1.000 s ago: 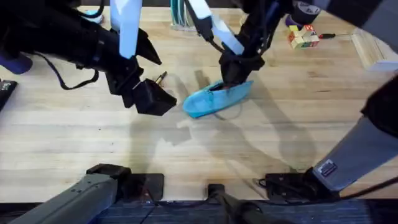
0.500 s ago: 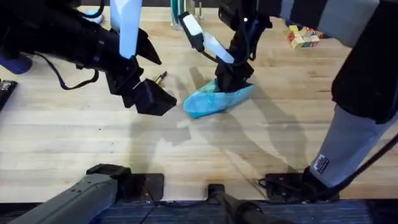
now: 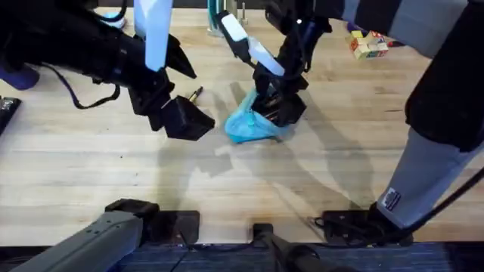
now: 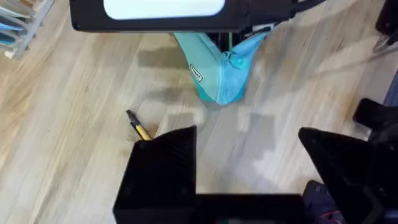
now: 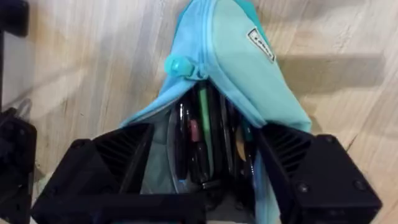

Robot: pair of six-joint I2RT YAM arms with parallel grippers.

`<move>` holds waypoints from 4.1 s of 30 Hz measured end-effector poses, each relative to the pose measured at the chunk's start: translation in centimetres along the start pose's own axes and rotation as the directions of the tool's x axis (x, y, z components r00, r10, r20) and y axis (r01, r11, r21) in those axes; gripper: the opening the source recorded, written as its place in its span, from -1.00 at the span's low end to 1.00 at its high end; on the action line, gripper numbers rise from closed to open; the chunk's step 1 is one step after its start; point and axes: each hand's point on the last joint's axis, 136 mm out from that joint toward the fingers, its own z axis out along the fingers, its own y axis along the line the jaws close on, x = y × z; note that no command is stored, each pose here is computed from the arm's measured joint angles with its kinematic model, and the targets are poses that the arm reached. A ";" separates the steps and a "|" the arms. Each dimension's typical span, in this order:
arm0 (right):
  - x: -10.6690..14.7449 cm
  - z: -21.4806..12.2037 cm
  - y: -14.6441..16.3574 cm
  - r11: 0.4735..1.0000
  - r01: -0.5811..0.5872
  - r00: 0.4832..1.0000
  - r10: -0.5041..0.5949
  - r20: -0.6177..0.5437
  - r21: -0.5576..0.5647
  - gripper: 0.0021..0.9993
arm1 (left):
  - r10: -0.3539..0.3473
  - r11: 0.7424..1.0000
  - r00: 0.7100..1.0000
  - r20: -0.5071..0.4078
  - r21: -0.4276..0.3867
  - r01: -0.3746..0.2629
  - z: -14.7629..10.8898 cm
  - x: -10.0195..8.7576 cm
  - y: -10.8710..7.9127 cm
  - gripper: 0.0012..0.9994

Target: Unzip the bag, pick up the pens from the table one at a time and place them inside, then zip the bag closed.

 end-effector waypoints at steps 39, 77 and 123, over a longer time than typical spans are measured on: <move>-3.3 -10.6 2.3 0.933 -0.076 0.995 0.050 0.082 0.351 0.99 | -0.050 0.985 0.994 -0.096 -0.168 0.033 1.9 2.1 7.7 0.99; 0.1 -17.4 -0.3 0.669 -0.538 0.842 0.410 0.349 0.512 0.99 | -0.453 0.880 0.824 -0.341 -0.317 0.353 9.2 9.8 14.4 0.99; 2.0 -18.6 -1.1 0.609 -0.595 0.804 0.450 0.390 0.524 0.99 | -0.503 0.863 0.724 -0.471 -0.322 0.390 15.7 12.3 14.5 -0.85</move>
